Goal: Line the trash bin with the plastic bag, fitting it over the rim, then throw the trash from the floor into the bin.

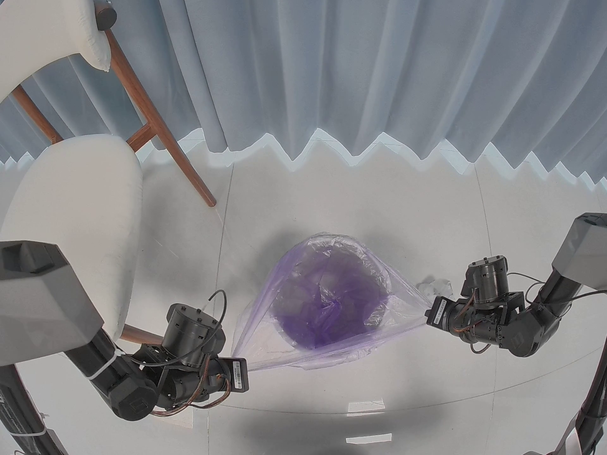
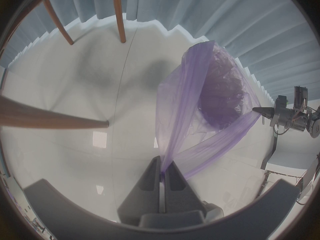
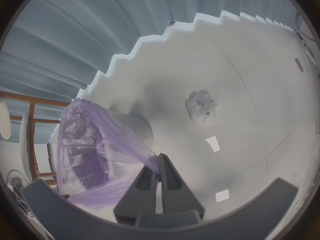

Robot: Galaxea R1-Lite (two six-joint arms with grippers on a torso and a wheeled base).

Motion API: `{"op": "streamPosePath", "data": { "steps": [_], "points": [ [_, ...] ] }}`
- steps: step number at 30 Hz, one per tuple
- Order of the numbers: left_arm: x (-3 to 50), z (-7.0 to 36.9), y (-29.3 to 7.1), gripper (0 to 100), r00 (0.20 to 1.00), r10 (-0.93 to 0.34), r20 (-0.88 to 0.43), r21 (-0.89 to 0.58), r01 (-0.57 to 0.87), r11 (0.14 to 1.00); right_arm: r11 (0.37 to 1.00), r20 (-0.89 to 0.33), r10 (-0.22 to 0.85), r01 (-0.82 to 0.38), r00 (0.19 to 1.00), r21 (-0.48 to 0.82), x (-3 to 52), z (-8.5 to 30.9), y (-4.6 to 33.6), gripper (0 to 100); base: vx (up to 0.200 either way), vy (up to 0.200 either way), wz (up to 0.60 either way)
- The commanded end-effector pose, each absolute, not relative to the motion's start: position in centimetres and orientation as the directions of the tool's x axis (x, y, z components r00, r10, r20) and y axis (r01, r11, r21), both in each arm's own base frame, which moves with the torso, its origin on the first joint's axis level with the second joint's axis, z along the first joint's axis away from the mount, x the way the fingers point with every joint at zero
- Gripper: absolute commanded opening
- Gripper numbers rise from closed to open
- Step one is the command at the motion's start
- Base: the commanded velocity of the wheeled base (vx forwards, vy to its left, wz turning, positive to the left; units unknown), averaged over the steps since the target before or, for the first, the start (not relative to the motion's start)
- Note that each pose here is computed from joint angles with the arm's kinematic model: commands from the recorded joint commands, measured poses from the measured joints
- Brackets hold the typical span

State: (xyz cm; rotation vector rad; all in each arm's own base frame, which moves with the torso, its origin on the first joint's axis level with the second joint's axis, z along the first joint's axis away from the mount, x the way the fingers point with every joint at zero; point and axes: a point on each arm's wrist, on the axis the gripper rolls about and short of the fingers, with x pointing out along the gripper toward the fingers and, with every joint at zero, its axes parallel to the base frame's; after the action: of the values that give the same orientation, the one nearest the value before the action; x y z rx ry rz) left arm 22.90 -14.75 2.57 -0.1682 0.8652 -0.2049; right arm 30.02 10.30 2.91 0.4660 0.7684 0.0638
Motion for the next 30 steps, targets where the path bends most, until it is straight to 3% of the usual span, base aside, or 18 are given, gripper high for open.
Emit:
{"op": "streamPosePath", "data": {
  "steps": [1,12,30],
  "points": [
    [23.7,-0.4,-15.1,0,0.620,-0.229,-0.751,-0.169,0.155,0.973,0.911,-0.676,0.210,0.109,0.706,0.398,30.6,0.5,10.3,0,0.000,0.000,0.00],
    [24.2,-3.0,-15.7,0,0.637,-0.252,-0.728,-0.084,0.282,0.956,0.925,-0.628,0.234,0.029,0.742,0.379,31.5,-1.1,11.0,0,0.000,0.000,0.00],
    [26.3,-6.0,-16.2,0,0.679,-0.229,-0.698,-0.044,0.278,0.959,0.938,-0.564,0.254,-0.057,0.786,0.343,35.1,-2.3,12.7,0,0.000,0.000,0.00]
  ]
}}
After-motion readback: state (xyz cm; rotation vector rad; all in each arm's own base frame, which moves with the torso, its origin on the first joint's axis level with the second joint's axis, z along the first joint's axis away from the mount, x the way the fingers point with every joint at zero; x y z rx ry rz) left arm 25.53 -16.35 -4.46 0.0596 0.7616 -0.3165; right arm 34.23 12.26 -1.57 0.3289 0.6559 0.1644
